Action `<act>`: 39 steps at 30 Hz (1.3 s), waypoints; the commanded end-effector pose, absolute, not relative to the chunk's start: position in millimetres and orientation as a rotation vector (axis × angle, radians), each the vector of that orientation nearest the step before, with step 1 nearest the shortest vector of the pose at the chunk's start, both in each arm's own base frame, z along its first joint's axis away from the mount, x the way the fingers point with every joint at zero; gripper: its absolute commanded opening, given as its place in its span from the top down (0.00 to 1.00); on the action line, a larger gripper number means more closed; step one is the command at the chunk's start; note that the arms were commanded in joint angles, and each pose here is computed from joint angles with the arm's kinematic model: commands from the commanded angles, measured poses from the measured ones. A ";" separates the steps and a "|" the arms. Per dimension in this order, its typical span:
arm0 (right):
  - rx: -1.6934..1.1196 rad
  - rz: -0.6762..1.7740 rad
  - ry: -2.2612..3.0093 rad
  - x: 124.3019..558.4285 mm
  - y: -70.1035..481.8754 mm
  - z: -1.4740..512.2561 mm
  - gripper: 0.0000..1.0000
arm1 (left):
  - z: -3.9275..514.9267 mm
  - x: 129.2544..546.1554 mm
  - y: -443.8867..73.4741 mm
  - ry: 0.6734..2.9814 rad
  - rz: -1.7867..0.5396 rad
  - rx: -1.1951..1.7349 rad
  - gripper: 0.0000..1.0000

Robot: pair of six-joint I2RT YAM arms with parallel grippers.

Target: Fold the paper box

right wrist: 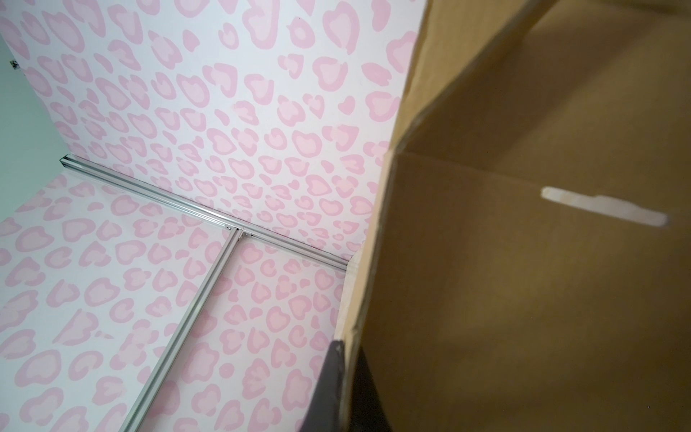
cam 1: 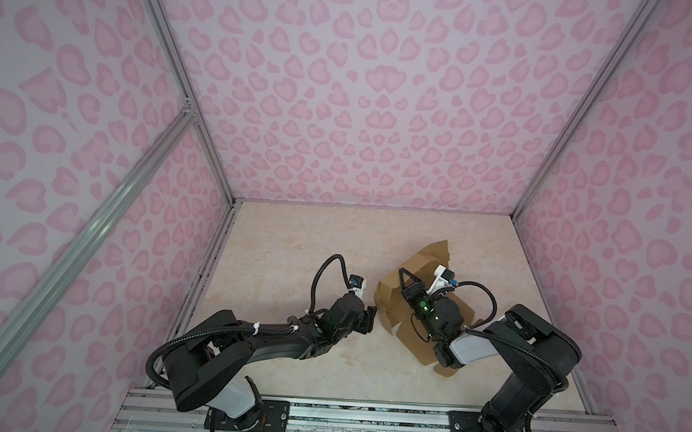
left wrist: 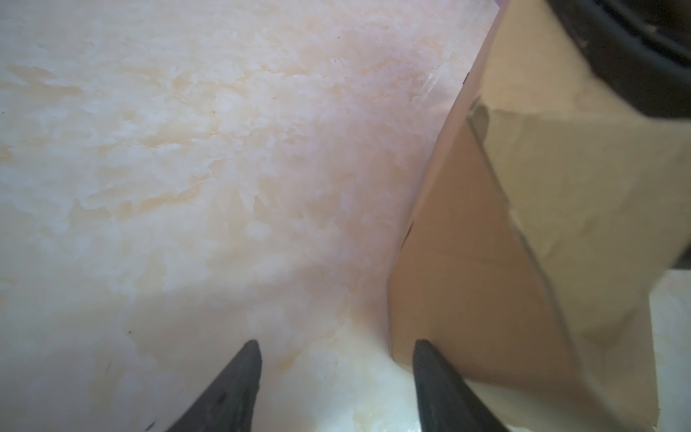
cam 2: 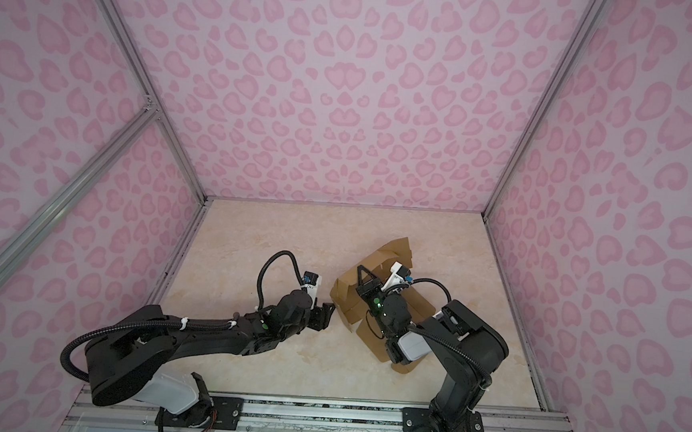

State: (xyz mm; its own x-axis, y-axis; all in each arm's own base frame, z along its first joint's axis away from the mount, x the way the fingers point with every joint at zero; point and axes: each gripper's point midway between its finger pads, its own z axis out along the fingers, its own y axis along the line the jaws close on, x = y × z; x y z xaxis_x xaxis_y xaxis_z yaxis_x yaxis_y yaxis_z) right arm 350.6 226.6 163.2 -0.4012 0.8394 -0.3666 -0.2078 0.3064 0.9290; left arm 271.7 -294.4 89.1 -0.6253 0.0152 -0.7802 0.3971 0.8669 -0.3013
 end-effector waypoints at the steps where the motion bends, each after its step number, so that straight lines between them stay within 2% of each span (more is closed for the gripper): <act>1: 0.583 1.268 1.581 349.1 225.3 159.4 0.94 | 113.0 273.3 -305.8 2.117 -0.682 0.261 0.32; 5: 0.576 1.265 1.575 348.5 225.3 163.6 0.94 | 114.3 275.7 -301.1 2.112 -0.652 0.241 0.32; 18: 0.576 1.258 1.579 343.6 224.2 162.0 0.94 | 117.5 262.6 -332.6 2.108 -0.770 0.258 0.32; 31: 0.579 1.248 1.581 339.4 220.4 163.1 0.94 | 108.3 265.0 -339.2 2.089 -0.722 0.267 0.31; 39: 0.577 1.251 1.582 337.2 222.5 164.0 0.94 | 105.0 266.3 -347.4 2.070 -0.726 0.277 0.33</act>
